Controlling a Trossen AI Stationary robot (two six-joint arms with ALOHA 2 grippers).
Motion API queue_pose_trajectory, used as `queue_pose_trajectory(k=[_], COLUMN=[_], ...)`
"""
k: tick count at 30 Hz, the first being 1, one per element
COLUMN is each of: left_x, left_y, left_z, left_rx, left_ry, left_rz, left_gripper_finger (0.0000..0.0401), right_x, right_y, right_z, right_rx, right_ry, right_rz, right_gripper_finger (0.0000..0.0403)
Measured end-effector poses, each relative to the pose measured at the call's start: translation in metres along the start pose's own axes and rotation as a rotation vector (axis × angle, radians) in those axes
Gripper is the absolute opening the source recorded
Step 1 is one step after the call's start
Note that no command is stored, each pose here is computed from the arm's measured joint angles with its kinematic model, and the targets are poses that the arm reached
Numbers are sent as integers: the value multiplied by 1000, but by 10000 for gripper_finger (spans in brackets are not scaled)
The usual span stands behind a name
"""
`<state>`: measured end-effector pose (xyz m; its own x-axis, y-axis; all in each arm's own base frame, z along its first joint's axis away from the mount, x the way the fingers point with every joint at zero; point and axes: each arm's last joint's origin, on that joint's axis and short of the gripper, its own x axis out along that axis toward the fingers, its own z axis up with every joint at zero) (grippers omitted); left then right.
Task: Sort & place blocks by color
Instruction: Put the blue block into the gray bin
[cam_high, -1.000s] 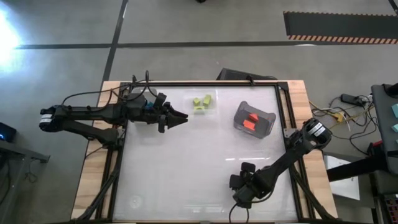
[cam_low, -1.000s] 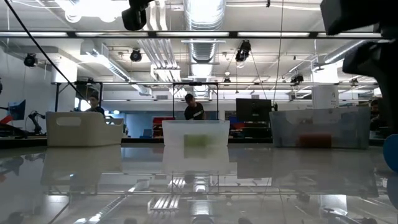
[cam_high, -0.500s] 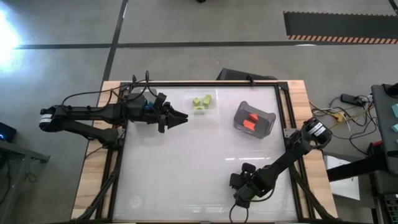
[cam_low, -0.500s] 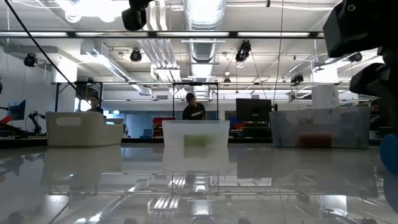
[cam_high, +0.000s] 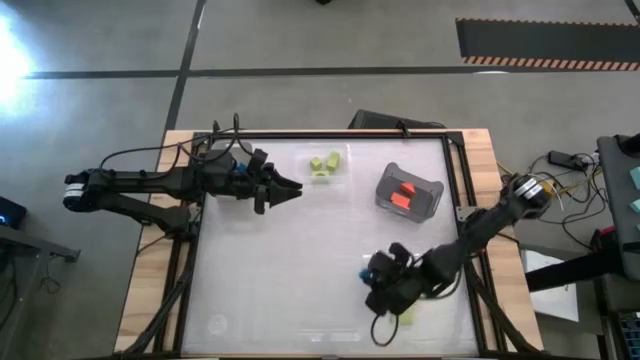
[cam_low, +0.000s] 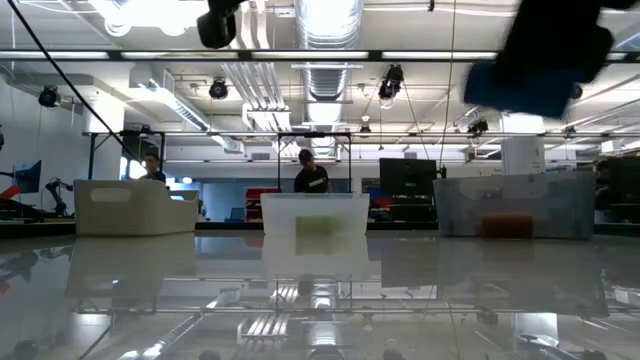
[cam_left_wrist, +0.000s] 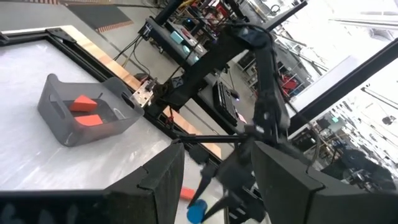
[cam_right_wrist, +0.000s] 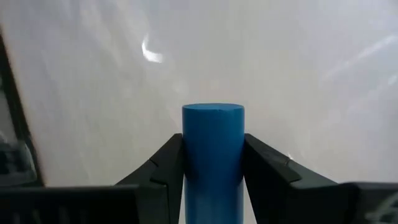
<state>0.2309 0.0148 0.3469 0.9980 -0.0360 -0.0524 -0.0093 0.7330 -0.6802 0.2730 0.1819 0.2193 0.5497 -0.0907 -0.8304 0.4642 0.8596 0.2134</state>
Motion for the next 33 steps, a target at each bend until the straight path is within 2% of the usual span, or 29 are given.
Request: queue_pose_trajectory(k=[4, 7, 10, 13, 18, 22, 33], left_x=[2, 7, 15, 25, 45, 60, 85], left_y=[-1, -1, -2, -2, -3, -5, -33], left_z=[3, 6, 10, 13, 11, 4, -15], left_rx=[5, 2, 2, 1, 1, -2, 16], left_ry=[-55, -131, -225, -295, -332, -326, -385], left_rz=[-4, 7, -28, -74, -123, -153, -67], left_gripper_finger=[171, 171, 171, 171, 171, 171, 171], right_x=[-26, -42, -54, -62, -73, -87, -132], right_y=[-17, -33, -52, -71, -93, -104, -122], right_z=[22, 37, 45, 50, 53, 52, 56], right_rx=[-8, -44, -72, -90, -88, -101, -75], right_ry=[-148, -255, -350, -450, -632, -716, -889], right_rz=[12, 41, 94, 139, 219, 261, 355], right_gripper_finger=[119, 119, 119, 119, 119, 119, 119])
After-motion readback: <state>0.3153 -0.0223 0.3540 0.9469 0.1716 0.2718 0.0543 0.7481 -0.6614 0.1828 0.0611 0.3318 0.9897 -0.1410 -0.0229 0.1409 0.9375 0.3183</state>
